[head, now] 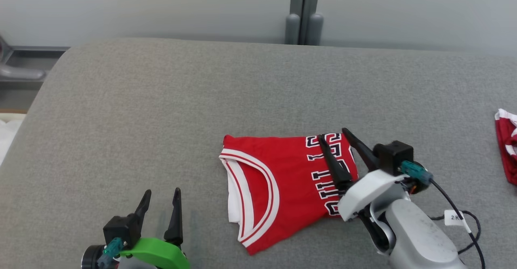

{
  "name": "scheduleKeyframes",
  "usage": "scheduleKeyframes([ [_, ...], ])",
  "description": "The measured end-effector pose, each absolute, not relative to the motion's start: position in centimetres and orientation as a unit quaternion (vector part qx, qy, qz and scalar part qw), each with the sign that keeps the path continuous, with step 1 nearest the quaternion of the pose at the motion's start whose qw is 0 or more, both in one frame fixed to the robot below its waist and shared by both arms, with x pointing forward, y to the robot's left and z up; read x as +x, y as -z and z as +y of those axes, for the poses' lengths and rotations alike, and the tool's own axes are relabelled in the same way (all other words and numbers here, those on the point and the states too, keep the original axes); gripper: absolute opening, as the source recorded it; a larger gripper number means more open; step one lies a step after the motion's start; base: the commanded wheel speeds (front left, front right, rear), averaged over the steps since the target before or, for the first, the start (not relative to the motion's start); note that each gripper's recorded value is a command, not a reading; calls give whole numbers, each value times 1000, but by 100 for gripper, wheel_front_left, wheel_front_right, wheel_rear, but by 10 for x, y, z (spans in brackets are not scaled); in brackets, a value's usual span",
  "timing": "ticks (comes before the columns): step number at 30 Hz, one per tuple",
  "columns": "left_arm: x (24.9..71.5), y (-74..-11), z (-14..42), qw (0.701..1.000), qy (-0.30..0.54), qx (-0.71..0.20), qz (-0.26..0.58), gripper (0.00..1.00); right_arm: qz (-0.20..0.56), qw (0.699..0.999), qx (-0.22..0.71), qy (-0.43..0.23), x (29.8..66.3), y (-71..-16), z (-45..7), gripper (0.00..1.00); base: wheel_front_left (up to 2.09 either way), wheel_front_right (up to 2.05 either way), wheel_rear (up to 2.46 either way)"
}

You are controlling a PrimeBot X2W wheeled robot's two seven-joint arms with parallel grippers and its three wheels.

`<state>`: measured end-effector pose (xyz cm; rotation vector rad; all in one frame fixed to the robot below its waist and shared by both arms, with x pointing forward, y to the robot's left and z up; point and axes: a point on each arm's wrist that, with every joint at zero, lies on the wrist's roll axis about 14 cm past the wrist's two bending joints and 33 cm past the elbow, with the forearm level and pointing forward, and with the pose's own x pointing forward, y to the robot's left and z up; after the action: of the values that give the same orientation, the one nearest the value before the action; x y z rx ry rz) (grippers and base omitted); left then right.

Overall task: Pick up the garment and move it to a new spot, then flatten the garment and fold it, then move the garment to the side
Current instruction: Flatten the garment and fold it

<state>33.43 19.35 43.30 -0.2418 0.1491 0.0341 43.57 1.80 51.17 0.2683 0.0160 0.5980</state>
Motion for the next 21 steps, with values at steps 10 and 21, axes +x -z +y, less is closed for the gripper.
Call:
scheduleKeyframes([
  [10, 355, -450, 163, 995, 44, -68, 51, 100, 23, 988, 77, -131, 426, -478, -103, 100, 0, 0, 0],
  [21, 351, -452, 134, 994, 95, -40, 47, 100, 64, 994, 75, -44, 380, -444, -163, 100, 0, 0, 0],
])
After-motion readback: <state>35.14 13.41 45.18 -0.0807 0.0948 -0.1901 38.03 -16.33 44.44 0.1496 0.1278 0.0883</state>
